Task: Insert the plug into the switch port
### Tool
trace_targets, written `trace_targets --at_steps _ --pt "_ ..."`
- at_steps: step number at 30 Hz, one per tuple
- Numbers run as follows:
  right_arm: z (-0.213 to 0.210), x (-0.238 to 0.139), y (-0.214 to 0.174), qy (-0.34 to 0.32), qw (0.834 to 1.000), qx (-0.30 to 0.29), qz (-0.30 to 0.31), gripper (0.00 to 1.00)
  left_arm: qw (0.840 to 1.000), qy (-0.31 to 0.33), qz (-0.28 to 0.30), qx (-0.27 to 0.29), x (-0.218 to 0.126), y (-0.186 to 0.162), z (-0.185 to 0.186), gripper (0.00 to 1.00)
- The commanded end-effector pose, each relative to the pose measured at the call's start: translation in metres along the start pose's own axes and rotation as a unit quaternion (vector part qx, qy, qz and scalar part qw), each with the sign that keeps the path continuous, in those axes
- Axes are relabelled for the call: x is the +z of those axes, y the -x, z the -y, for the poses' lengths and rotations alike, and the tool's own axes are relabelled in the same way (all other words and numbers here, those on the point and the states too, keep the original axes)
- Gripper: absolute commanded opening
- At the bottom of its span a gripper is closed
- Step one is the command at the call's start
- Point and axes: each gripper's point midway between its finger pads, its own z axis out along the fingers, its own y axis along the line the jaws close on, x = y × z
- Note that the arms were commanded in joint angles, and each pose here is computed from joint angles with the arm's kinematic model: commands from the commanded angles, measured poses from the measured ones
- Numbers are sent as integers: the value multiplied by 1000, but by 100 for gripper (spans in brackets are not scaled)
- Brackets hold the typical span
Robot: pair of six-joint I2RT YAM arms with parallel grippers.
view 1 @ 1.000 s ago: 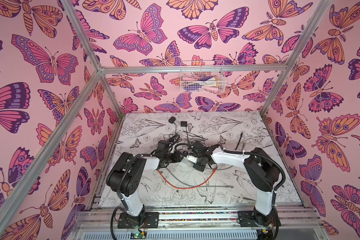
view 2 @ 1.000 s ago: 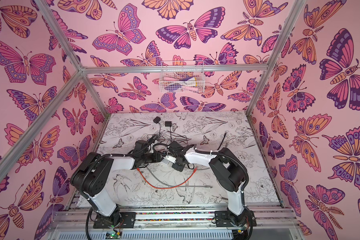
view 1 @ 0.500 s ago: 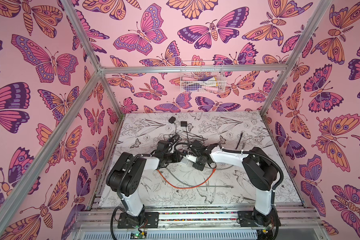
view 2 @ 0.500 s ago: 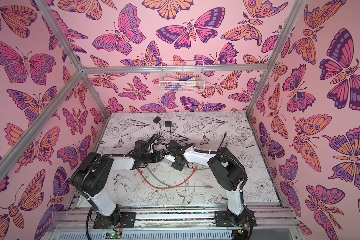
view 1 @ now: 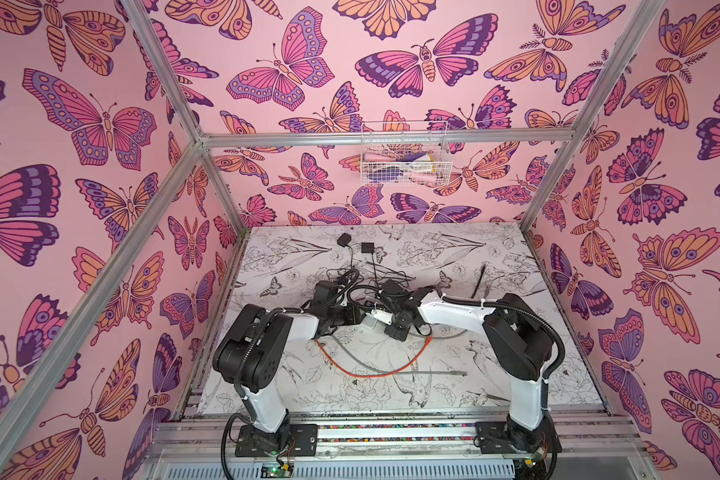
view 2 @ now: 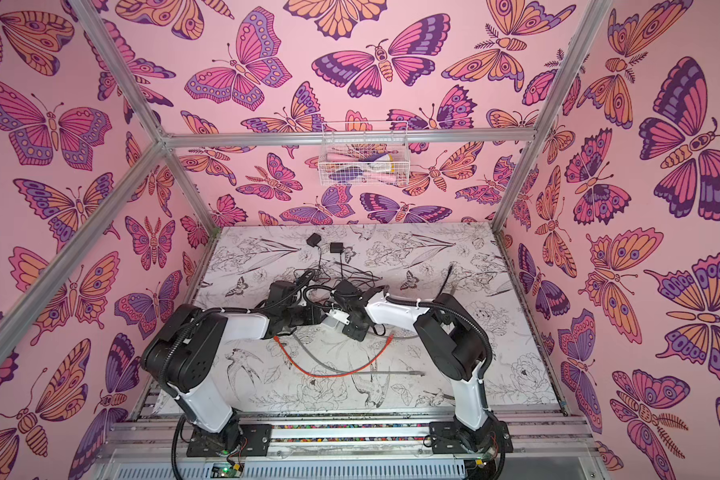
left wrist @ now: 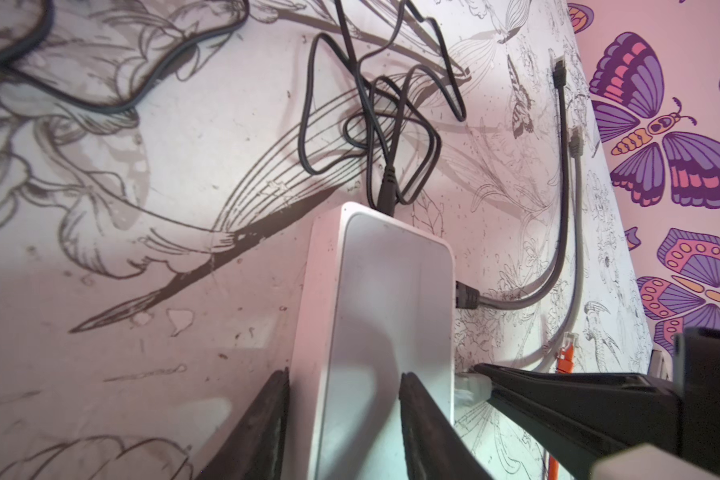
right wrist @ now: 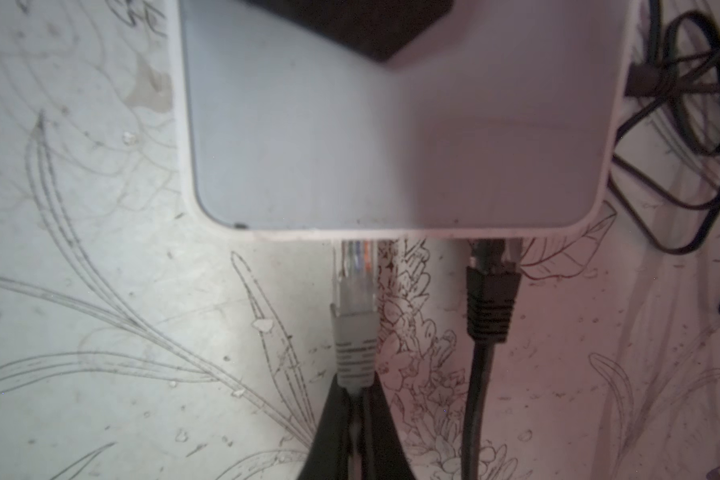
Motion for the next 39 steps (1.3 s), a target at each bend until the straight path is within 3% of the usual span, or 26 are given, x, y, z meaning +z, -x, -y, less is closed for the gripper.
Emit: trace_targets --at_steps 1,12,21,39 --pt "-8 6 4 14 1000 -4 -6 0 999 -23 -29 -7 3 -18 4 46" --pt "-11 2 14 23 999 3 22 0 998 -43 -38 -5 4 -20 10 46" --pt "-19 -9 33 41 995 -9 94 0 997 -57 -52 9 6 -31 16 45" --pt "-8 -3 37 35 990 28 131 0 994 -68 -86 32 8 -66 31 42"
